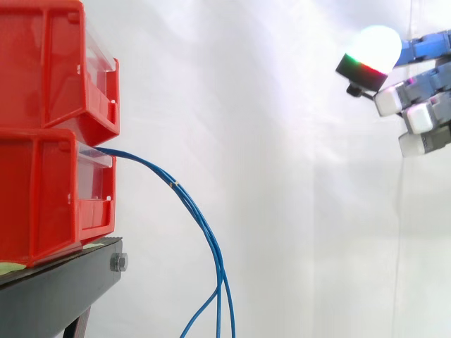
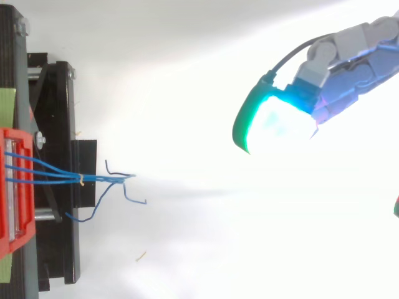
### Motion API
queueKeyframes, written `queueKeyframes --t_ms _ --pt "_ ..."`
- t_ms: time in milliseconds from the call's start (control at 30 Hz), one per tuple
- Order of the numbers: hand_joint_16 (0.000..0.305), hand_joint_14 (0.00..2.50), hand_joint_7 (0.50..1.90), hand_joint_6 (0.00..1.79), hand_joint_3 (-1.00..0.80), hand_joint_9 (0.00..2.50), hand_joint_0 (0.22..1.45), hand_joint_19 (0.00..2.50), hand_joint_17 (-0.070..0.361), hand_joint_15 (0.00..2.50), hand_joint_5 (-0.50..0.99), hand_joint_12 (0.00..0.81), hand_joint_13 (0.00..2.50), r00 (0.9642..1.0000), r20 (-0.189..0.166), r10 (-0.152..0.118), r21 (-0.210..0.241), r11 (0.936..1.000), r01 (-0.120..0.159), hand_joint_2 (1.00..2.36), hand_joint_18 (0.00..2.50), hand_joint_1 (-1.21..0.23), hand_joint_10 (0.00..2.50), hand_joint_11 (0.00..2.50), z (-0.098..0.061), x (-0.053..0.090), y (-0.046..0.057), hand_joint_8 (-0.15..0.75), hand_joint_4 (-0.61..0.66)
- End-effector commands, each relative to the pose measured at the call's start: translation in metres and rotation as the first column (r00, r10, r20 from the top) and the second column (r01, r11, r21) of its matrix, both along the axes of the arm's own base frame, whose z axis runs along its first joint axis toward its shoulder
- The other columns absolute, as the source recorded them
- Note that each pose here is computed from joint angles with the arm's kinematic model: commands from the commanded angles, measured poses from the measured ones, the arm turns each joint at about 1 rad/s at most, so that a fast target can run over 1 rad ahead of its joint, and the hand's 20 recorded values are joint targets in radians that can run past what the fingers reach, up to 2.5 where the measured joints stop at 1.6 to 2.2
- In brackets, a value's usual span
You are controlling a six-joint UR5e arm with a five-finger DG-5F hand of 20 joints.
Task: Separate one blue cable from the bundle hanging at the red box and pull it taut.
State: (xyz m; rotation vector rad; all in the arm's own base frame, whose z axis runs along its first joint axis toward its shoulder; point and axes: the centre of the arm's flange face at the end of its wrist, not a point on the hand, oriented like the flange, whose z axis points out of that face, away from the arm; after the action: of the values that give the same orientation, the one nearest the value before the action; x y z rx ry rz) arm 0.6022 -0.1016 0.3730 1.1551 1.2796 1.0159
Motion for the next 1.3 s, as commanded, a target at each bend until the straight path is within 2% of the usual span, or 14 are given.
queueKeyframes --t_ms 0,100,167,200,267,367,633,900,933,1000,1067,1100,1167,1267 --pt "0.033 0.01 0.82 0.50 -0.50 0.69 0.53 0.24 0.074 0.24 -0.18 0.318 0.69 0.9996 -0.017 -0.024 -0.011 0.9997 0.024 1.00 0.61 -0.68 0.01 0.32 -0.012 0.005 0.001 0.276 0.21" --pt "0.034 0.01 0.82 0.50 -0.50 0.70 0.51 0.24 0.076 0.25 -0.19 0.320 0.70 0.9988 -0.033 -0.036 -0.011 0.9993 0.036 1.00 0.62 -0.69 0.01 0.34 -0.027 0.012 0.002 0.277 0.21" --pt "0.034 0.01 0.83 0.50 -0.50 0.71 0.51 0.28 0.076 0.28 -0.19 0.316 0.73 0.9990 -0.029 -0.033 -0.009 0.9994 0.033 1.00 0.66 -0.71 0.01 0.37 -0.028 0.014 0.003 0.280 0.21" --pt "0.034 0.01 0.83 0.50 -0.50 0.71 0.50 0.27 0.076 0.28 -0.19 0.316 0.73 0.9988 -0.036 -0.034 -0.008 0.9994 0.033 1.00 0.66 -0.71 0.01 0.37 -0.041 0.021 0.005 0.281 0.21" --pt "0.034 0.01 0.83 0.50 -0.50 0.71 0.50 0.28 0.076 0.29 -0.19 0.313 0.74 0.9989 -0.028 -0.037 0.000 0.9993 0.037 1.00 0.67 -0.71 0.01 0.37 -0.046 0.029 0.005 0.279 0.21" --pt "0.034 0.01 0.82 0.50 -0.50 0.71 0.50 0.27 0.076 0.29 -0.19 0.313 0.74 0.9986 -0.042 -0.032 -0.002 0.9995 0.032 1.00 0.67 -0.71 0.01 0.37 -0.061 0.038 0.008 0.279 0.21" --pt "0.033 0.01 0.82 0.50 -0.50 0.71 0.50 0.24 0.075 0.27 -0.19 0.313 0.72 0.9992 -0.005 -0.039 0.005 0.9992 0.039 1.00 0.64 -0.70 0.01 0.36 -0.072 0.059 0.012 0.279 0.21" --pt "0.033 0.01 0.82 0.50 -0.50 0.73 0.51 0.24 0.074 0.26 -0.19 0.309 0.71 0.9984 -0.024 -0.051 0.058 0.9970 0.052 1.00 0.63 -0.70 0.01 0.36 -0.098 0.084 0.013 0.281 0.21" --pt "0.033 0.01 0.82 0.50 -0.50 0.73 0.51 0.23 0.074 0.26 -0.19 0.308 0.71 0.9981 -0.029 -0.054 0.058 0.9967 0.056 1.00 0.63 -0.69 0.01 0.36 -0.104 0.088 0.014 0.279 0.21" --pt "0.032 0.01 0.82 0.50 -0.50 0.72 0.51 0.23 0.072 0.26 -0.19 0.305 0.71 0.9973 -0.027 -0.068 0.056 0.9960 0.069 1.00 0.62 -0.69 0.01 0.36 -0.104 0.089 0.013 0.279 0.21" --pt "0.032 0.01 0.82 0.50 -0.50 0.72 0.52 0.23 0.071 0.25 -0.19 0.300 0.69 0.9946 -0.034 -0.098 0.050 0.9937 0.100 1.00 0.60 -0.69 0.01 0.36 -0.106 0.088 0.012 0.273 0.20" --pt "0.032 0.01 0.82 0.50 -0.50 0.72 0.52 0.23 0.071 0.25 -0.19 0.299 0.69 0.9918 -0.046 -0.119 0.044 0.9916 0.121 1.00 0.60 -0.69 0.01 0.36 -0.114 0.089 0.011 0.272 0.20" --pt "0.031 0.01 0.82 0.50 -0.50 0.72 0.52 0.22 0.070 0.24 -0.19 0.295 0.68 0.9908 -0.038 -0.130 0.044 0.9903 0.132 1.00 0.60 -0.69 0.01 0.36 -0.112 0.094 0.011 0.271 0.20" --pt "0.031 0.01 0.82 0.50 -0.50 0.72 0.52 0.23 0.069 0.24 -0.19 0.294 0.68 0.9891 -0.038 -0.142 0.044 0.9886 0.144 1.00 0.60 -0.69 0.01 0.36 -0.124 0.112 0.007 0.270 0.20"
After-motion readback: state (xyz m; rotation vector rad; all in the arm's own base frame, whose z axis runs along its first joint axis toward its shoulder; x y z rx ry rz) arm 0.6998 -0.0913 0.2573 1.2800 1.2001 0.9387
